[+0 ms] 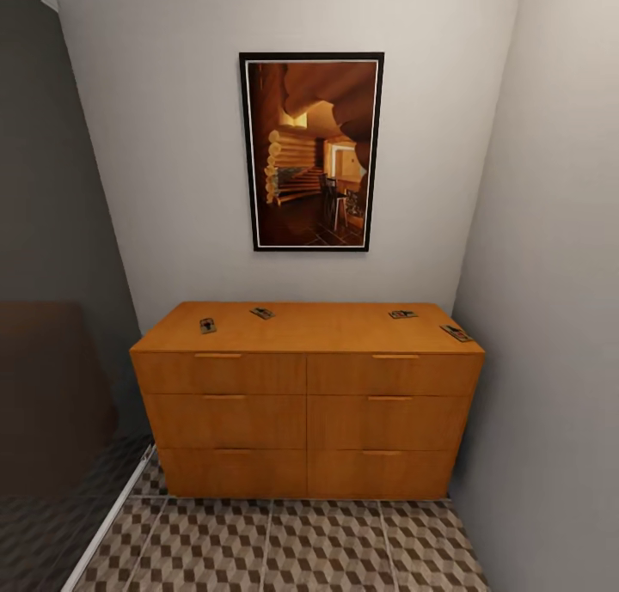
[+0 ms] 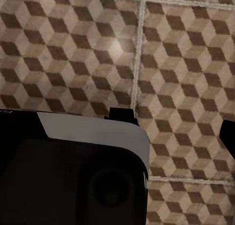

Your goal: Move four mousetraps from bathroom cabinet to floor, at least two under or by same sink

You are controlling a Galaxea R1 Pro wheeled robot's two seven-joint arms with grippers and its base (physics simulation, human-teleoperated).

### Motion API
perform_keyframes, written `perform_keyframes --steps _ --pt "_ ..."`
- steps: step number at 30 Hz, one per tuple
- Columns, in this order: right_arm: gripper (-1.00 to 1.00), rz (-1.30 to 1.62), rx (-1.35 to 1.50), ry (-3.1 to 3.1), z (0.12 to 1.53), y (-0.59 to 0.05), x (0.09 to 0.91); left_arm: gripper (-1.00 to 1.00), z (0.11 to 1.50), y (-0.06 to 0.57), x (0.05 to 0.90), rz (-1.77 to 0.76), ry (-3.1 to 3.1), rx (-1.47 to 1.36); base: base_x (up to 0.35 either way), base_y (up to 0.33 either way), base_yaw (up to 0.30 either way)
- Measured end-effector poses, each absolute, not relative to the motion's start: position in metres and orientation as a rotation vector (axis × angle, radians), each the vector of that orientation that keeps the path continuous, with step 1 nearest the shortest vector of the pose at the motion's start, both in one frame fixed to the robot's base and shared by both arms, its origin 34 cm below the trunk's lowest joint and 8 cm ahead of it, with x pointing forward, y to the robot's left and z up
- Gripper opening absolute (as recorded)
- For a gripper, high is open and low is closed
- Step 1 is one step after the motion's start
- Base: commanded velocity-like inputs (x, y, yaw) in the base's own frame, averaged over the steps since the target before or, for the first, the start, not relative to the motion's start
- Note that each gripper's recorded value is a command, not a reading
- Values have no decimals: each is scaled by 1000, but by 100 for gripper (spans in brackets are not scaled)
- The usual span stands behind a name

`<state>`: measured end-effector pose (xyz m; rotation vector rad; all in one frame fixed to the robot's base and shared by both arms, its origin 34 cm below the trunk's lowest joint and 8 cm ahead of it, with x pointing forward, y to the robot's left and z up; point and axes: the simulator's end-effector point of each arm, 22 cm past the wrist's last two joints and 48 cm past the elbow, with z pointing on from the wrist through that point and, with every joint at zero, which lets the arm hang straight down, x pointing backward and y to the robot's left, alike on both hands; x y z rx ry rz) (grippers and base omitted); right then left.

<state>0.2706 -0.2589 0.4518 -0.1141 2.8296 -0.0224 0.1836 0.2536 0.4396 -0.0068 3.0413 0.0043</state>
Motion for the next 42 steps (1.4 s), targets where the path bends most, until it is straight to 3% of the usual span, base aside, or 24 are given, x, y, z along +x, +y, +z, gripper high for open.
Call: perform_keyframes --steps 30,42 --pt "100 -53 -127 2840 451 -277 267 100 441 249 197 -9 3014 -4 0 0 0" --pt "100 -38 -198 2648 473 -271 335 100 492 270 361 34 2657 5 0 0 0"
